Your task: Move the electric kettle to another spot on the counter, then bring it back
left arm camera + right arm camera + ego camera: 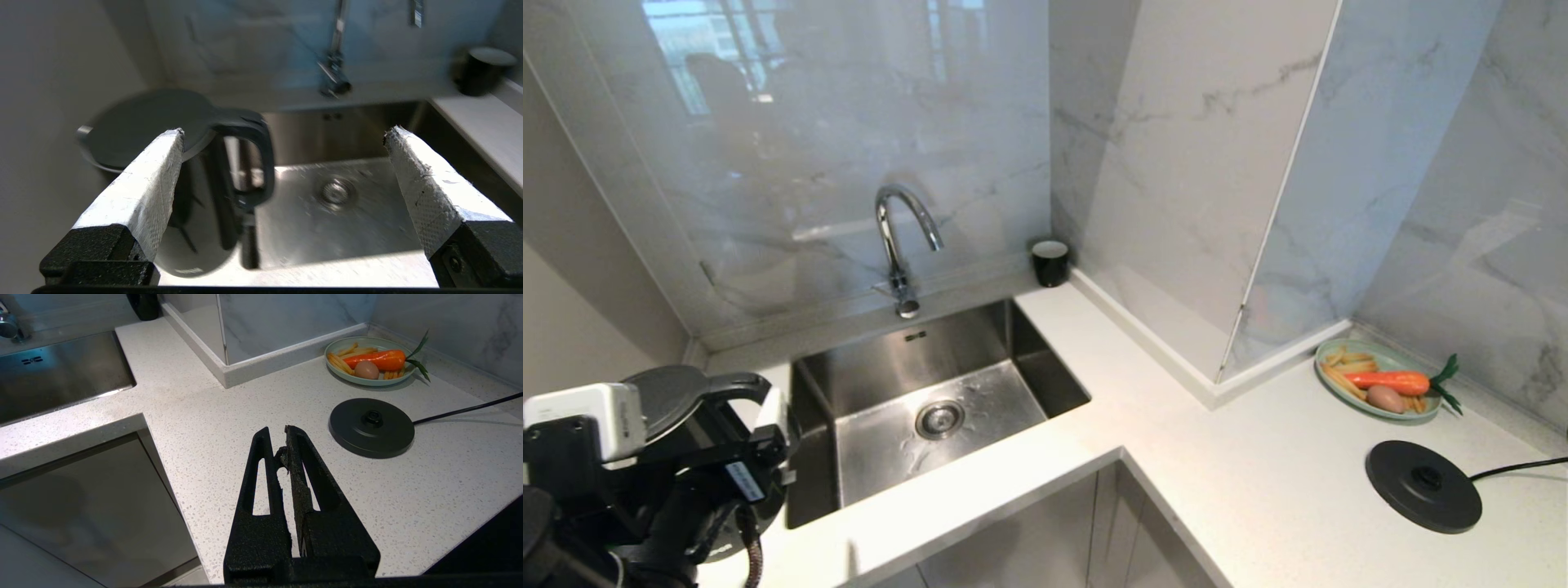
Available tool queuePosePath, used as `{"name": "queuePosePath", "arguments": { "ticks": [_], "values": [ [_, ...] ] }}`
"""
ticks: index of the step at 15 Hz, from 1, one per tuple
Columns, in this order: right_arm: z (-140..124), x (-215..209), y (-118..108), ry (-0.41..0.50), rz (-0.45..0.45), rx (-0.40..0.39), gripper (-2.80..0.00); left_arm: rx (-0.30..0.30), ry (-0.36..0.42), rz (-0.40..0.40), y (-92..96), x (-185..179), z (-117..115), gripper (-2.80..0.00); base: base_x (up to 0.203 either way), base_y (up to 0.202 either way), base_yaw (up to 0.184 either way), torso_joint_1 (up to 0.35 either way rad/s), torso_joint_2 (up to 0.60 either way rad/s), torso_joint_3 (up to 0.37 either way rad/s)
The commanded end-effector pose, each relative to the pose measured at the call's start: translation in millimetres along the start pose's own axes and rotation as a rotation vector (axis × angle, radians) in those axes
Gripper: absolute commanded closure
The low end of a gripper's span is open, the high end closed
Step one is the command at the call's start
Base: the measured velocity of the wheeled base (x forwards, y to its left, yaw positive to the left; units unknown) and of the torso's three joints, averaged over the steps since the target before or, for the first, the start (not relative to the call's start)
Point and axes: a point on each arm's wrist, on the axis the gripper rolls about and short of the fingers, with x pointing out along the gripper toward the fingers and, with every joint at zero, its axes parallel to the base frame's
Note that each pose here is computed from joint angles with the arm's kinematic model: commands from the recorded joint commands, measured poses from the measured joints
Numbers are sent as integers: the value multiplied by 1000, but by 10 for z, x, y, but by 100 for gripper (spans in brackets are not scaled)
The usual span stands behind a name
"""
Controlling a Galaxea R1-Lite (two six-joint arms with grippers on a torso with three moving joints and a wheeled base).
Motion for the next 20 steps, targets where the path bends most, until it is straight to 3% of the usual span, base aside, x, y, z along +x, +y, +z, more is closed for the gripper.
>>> {"name": "queuePosePath", "arguments": {
  "ticks": [1, 3, 7, 11, 13, 15, 17, 18, 20],
  "values": [
    [0, 0, 0, 0, 0, 0, 0, -63, -118, 67, 233, -115, 321, -280, 0, 0, 0, 0, 0, 0],
    [0, 0, 0, 0, 0, 0, 0, -93, -203, 150, 466, -220, 582, -280, 0, 0, 0, 0, 0, 0],
    [0, 0, 0, 0, 0, 1, 0, -101, -282, 352, 1038, -580, 941, -280, 0, 0, 0, 0, 0, 0],
    [0, 0, 0, 0, 0, 1, 0, -41, -289, 399, 1473, -1173, 852, -280, 0, 0, 0, 0, 0, 0],
    [0, 0, 0, 0, 0, 0, 0, -43, -312, 419, 1508, -1268, 838, -280, 0, 0, 0, 0, 0, 0],
    [0, 0, 0, 0, 0, 1, 0, 7, -271, 428, 1469, -1226, 767, -280, 0, 0, 0, 0, 0, 0],
    [0, 0, 0, 0, 0, 1, 0, 39, -283, 471, 1447, -1273, 761, -280, 0, 0, 0, 0, 0, 0],
    [0, 0, 0, 0, 0, 1, 0, 56, -318, 432, 1437, -1327, 722, -280, 0, 0, 0, 0, 0, 0],
    [0, 0, 0, 0, 0, 0, 0, 100, -281, 397, 1405, -1277, 501, -280, 0, 0, 0, 0, 0, 0]
  ]
}}
